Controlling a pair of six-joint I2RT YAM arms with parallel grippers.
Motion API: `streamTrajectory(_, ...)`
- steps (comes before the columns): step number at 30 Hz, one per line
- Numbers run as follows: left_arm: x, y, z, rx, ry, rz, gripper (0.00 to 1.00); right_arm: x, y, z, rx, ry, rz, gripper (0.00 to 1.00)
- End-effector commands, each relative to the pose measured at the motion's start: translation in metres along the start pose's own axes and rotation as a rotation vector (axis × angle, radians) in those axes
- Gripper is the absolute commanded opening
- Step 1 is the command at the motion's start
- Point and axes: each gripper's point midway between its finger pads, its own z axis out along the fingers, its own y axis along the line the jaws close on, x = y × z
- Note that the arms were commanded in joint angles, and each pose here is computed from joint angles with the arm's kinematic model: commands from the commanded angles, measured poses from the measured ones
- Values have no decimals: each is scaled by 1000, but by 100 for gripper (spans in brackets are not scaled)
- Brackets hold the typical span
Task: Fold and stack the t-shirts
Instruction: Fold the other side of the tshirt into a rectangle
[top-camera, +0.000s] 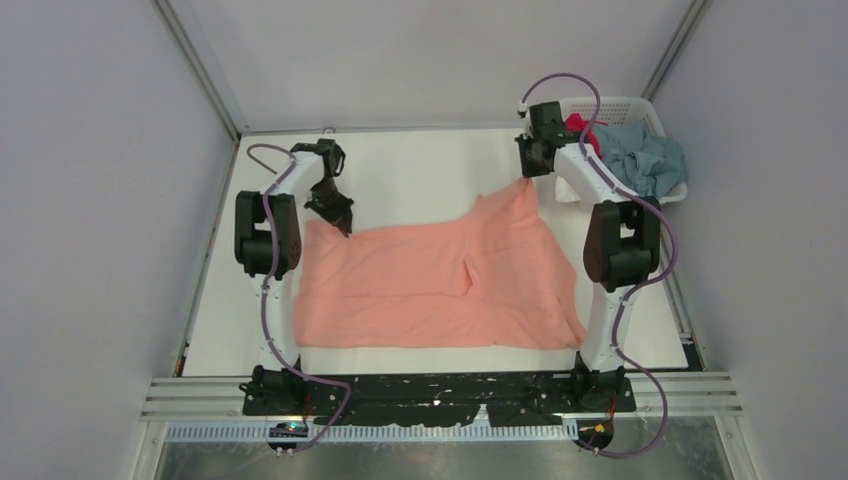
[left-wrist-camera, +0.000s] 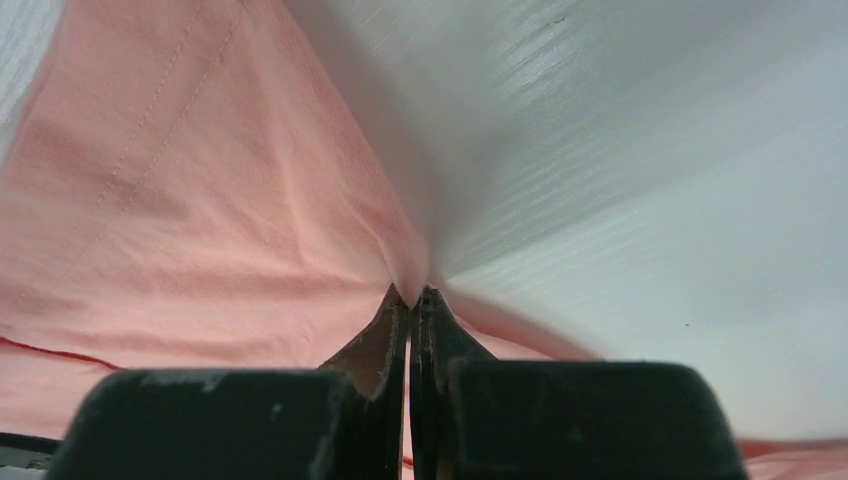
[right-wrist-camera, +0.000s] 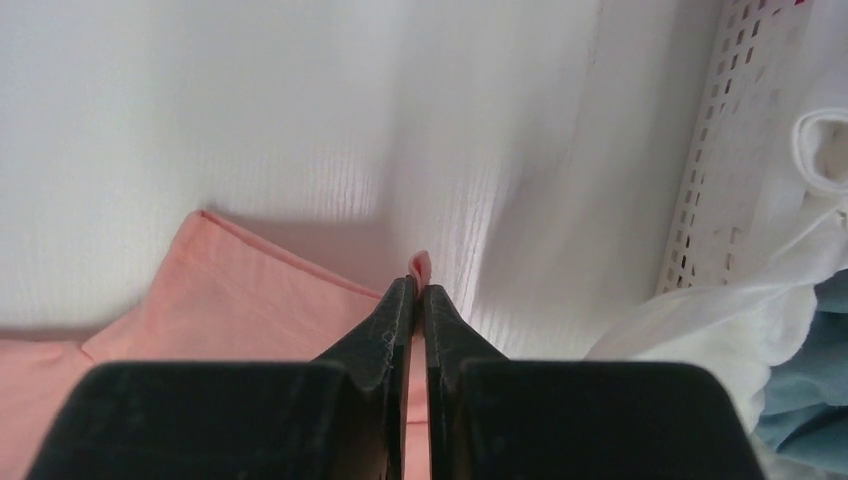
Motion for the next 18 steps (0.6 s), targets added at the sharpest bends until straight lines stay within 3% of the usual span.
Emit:
streamTrajectory(1,-3,4,-29,58,-44,30,0,-27,5,-40,-47,-122,31,8)
streamTrajectory(8,9,15,-35,88,-73,86,0,3,19,-75,-89,-165,68,8)
streamTrajectory(18,23,39,-49,125,-126,104,0,54,41,-131,-49,-120,20,7)
